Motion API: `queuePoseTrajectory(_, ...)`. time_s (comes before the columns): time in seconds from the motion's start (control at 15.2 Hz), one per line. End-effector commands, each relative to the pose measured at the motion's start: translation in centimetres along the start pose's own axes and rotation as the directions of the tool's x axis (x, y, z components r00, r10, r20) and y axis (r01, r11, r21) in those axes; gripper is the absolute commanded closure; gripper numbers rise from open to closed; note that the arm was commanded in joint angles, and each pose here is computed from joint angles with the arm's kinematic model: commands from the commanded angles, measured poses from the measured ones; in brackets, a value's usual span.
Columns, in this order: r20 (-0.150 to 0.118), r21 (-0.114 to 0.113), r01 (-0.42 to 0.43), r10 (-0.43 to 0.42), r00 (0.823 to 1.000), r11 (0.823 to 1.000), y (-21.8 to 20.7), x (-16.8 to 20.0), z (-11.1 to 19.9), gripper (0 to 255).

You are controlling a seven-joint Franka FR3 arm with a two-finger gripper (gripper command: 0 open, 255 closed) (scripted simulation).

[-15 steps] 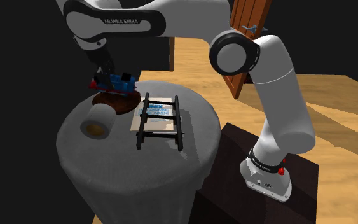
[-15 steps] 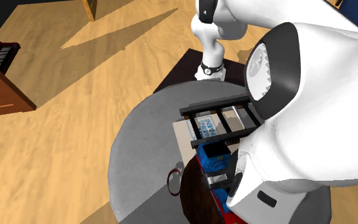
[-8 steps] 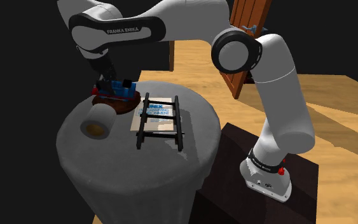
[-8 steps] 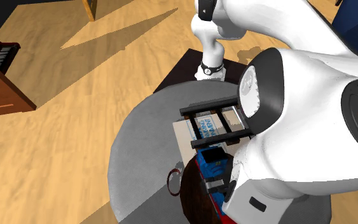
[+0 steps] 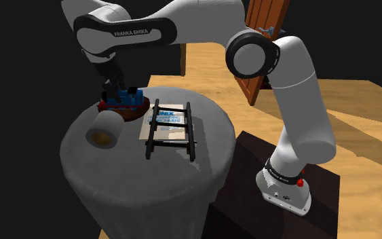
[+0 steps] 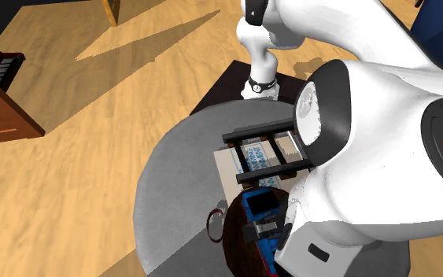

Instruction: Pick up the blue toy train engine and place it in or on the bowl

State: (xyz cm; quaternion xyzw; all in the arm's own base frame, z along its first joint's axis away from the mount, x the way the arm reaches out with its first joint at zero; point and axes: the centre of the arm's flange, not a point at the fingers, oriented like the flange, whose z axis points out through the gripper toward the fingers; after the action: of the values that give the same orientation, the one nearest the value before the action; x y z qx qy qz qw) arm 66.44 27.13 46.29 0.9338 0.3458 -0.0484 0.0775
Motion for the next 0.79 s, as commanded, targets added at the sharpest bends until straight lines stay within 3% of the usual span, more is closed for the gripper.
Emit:
queuePoseTrajectory(0.0,0.000,0.000,0.000,0.000,1.000,1.000,0.0,0.0,0.0,0)
queuePoseTrajectory(0.13,0.000,0.000,0.000,0.000,1.000,1.000,0.0,0.0,0.0,0)
queuePoseTrajectory(0.4,0.000,0.000,0.000,0.000,1.000,1.000,0.0,0.0,-5.0,0)
queuePoseTrajectory(0.73,0.000,0.000,0.000,0.000,1.000,1.000,0.0,0.0,-5.0,0)
